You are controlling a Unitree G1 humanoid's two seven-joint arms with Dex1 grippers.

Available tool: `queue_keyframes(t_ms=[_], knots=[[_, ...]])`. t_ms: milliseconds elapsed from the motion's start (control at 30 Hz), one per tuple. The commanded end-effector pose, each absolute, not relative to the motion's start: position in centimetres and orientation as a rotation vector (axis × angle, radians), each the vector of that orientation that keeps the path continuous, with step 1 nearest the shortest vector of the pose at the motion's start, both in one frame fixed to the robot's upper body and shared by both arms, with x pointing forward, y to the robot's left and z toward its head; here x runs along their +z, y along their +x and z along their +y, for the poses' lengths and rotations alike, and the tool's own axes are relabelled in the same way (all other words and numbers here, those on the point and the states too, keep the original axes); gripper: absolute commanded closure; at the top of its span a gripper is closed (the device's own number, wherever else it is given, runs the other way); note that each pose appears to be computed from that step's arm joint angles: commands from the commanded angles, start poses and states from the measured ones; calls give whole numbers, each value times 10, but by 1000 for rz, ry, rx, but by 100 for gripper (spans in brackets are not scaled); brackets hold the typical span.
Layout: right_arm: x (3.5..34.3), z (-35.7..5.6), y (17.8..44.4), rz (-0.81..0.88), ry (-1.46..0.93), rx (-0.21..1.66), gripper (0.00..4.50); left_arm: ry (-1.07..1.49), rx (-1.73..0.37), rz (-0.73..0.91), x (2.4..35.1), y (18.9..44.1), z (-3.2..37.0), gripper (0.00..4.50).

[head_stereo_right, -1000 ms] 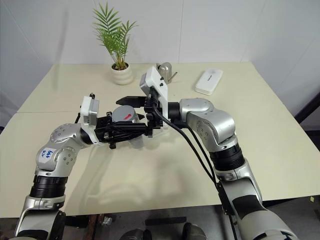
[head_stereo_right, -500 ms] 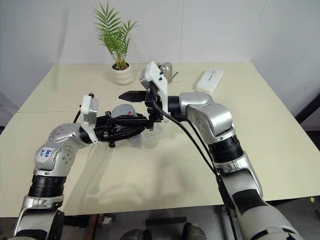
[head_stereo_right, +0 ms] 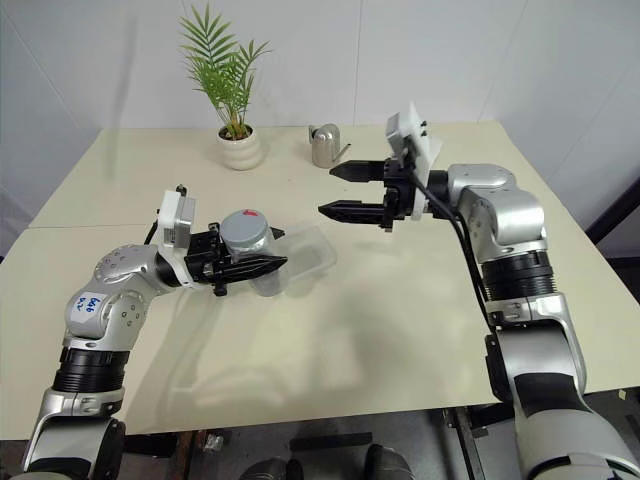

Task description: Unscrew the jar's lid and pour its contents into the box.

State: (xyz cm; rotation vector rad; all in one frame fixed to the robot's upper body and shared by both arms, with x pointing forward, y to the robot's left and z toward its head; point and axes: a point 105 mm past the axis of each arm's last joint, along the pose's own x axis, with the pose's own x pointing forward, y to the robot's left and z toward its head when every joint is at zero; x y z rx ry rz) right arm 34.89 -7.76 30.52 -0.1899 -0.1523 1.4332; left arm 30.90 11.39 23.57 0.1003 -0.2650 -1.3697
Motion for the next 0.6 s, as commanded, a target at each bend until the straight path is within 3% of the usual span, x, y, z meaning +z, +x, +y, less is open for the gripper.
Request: queue_keyframes(t_ms=[33, 367, 600], knots=[[313, -54, 329, -204, -213, 1493, 6, 143, -1378, -296, 244, 303, 114, 240], [306, 4, 290, -191, -174, 1566, 6, 158, -1382, -300, 245, 306, 110, 240], [290, 19, 300, -140, -192, 1542, 6, 154, -1399, -278, 239, 304, 108, 240]])
